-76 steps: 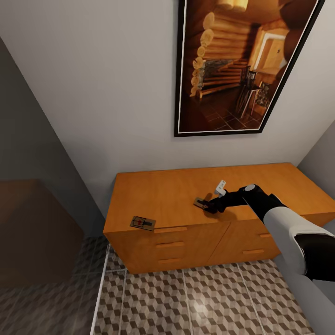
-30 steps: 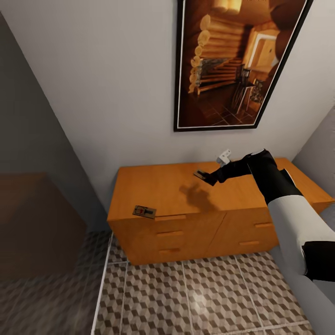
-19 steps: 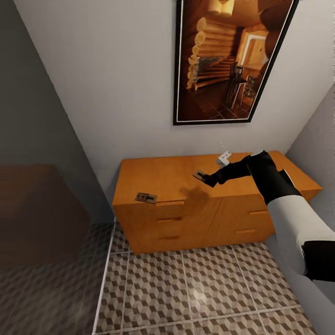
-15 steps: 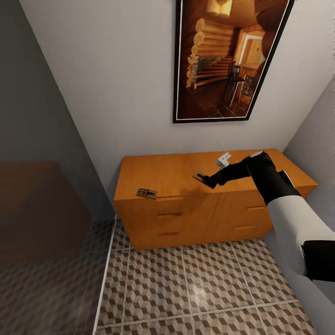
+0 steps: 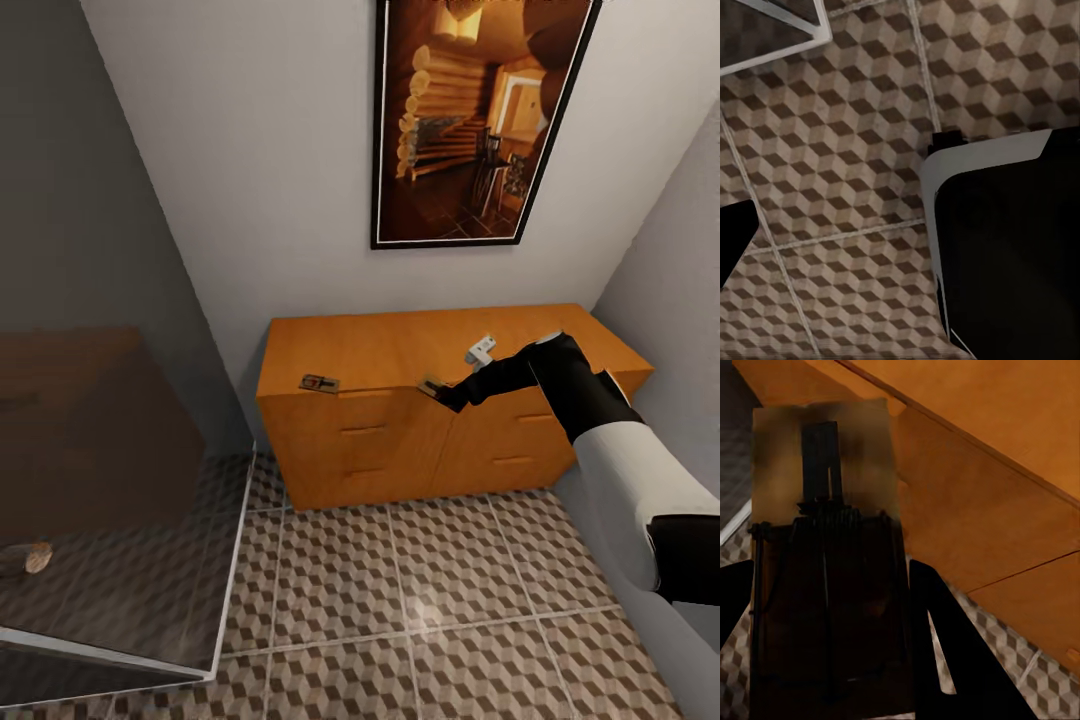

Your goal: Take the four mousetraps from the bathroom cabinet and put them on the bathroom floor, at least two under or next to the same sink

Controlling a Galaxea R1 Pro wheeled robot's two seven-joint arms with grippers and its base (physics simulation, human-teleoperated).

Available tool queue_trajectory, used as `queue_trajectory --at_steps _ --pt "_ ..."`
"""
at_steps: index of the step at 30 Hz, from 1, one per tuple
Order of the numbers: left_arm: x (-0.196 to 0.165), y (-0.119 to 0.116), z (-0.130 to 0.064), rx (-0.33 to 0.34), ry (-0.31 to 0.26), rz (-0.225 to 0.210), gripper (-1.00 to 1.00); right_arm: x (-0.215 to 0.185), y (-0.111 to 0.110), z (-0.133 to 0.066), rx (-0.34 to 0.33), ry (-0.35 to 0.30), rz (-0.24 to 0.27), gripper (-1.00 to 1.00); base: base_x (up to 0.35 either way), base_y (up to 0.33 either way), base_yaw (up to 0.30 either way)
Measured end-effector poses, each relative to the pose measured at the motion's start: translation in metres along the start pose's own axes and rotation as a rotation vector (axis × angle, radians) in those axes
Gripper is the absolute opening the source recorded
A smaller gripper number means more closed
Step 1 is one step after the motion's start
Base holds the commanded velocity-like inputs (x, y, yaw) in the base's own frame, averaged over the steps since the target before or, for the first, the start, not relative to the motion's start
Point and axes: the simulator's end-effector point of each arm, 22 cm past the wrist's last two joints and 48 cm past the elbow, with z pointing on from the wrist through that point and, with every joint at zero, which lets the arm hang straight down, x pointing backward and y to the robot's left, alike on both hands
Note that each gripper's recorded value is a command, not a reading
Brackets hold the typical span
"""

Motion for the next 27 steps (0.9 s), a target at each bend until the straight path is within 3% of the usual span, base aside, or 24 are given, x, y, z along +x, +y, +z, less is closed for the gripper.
queue_trajectory --at_steps 15,21,27 --pt "-0.001 0.000 0.000 0.000 -0.002 0.000 1.00 0.022 0.002 0.012 -0.024 0.041 0.031 -1.00 -0.309 0.000 0.000" --pt "-0.001 0.000 0.000 0.000 -0.005 -0.001 1.00 0.060 0.009 0.035 -0.068 0.078 0.007 -1.00 -0.121 0.000 0.000" --pt "-0.001 0.001 0.000 -0.001 -0.006 -0.001 1.00 0.126 0.022 0.069 -0.110 0.104 -0.045 -1.00 -0.016 0.000 0.000"
